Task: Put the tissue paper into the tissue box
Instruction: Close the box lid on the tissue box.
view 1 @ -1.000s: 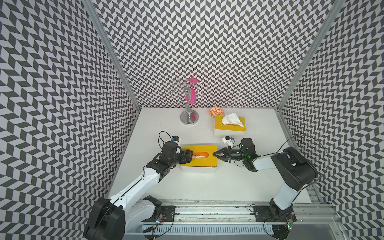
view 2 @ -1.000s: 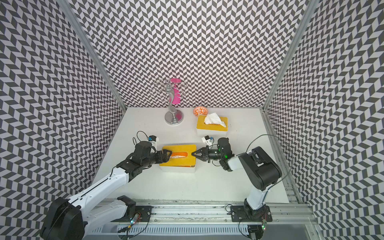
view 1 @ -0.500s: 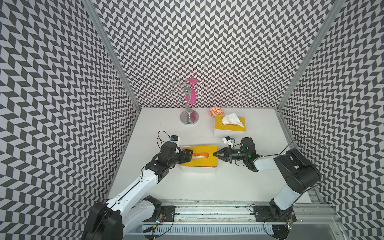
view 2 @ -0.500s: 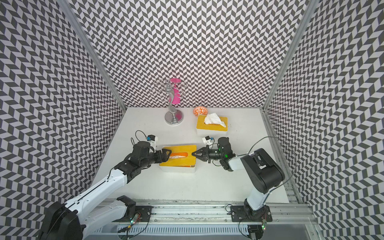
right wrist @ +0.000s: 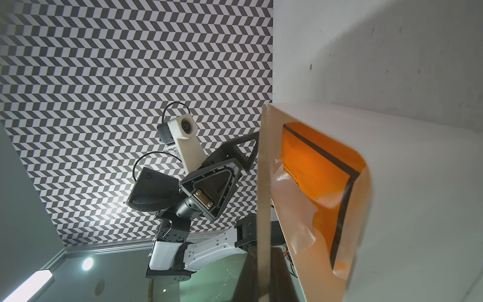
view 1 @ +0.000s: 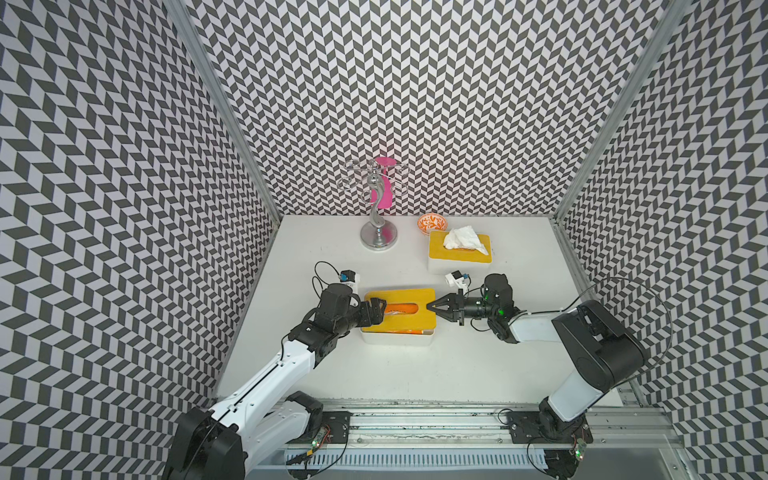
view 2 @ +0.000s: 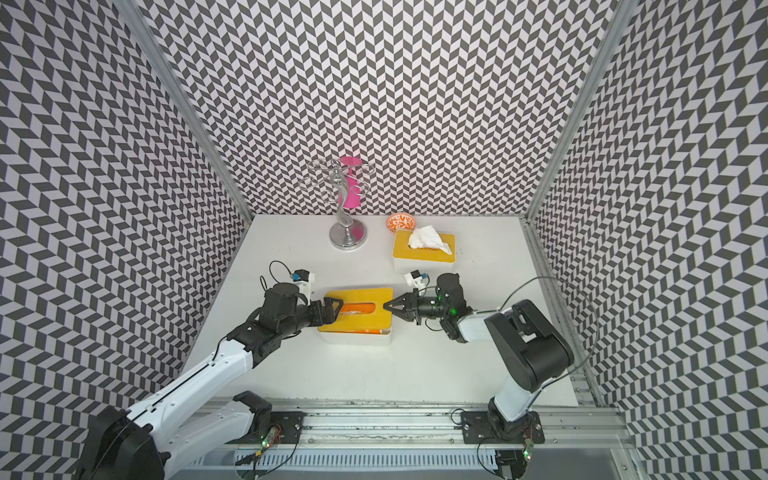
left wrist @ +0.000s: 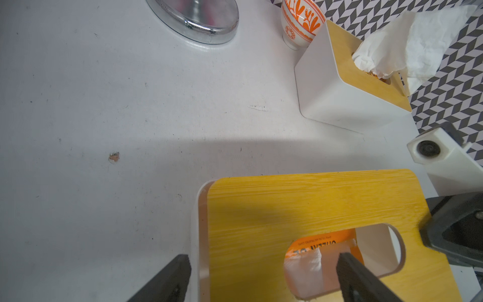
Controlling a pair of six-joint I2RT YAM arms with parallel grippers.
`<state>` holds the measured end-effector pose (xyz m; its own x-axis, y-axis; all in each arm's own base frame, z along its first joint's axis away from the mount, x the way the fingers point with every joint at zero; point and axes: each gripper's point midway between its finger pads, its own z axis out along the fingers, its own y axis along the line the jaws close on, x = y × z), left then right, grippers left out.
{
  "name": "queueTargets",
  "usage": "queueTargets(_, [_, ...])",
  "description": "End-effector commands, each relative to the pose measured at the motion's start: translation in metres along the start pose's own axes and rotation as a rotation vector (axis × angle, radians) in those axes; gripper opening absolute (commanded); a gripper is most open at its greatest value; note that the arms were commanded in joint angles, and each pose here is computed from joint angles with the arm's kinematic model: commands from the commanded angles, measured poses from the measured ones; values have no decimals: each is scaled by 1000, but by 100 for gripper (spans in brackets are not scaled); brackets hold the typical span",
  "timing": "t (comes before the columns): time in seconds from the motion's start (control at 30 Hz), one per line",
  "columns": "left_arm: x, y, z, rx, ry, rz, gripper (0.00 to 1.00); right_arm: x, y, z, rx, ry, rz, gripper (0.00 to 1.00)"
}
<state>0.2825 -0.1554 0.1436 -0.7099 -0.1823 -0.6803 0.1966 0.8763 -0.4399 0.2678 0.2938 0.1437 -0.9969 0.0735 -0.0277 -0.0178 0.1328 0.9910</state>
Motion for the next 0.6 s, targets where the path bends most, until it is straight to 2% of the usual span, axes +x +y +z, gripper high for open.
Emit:
queueTargets(0.0, [-11,-1,-6,-5,-37,4,94,-5,24,-1,-52,-14,-89,0])
queueTargets(0.57, [-3,4,0,-17,-8,-6,94,-3,14,6,-44,-1,-70,0])
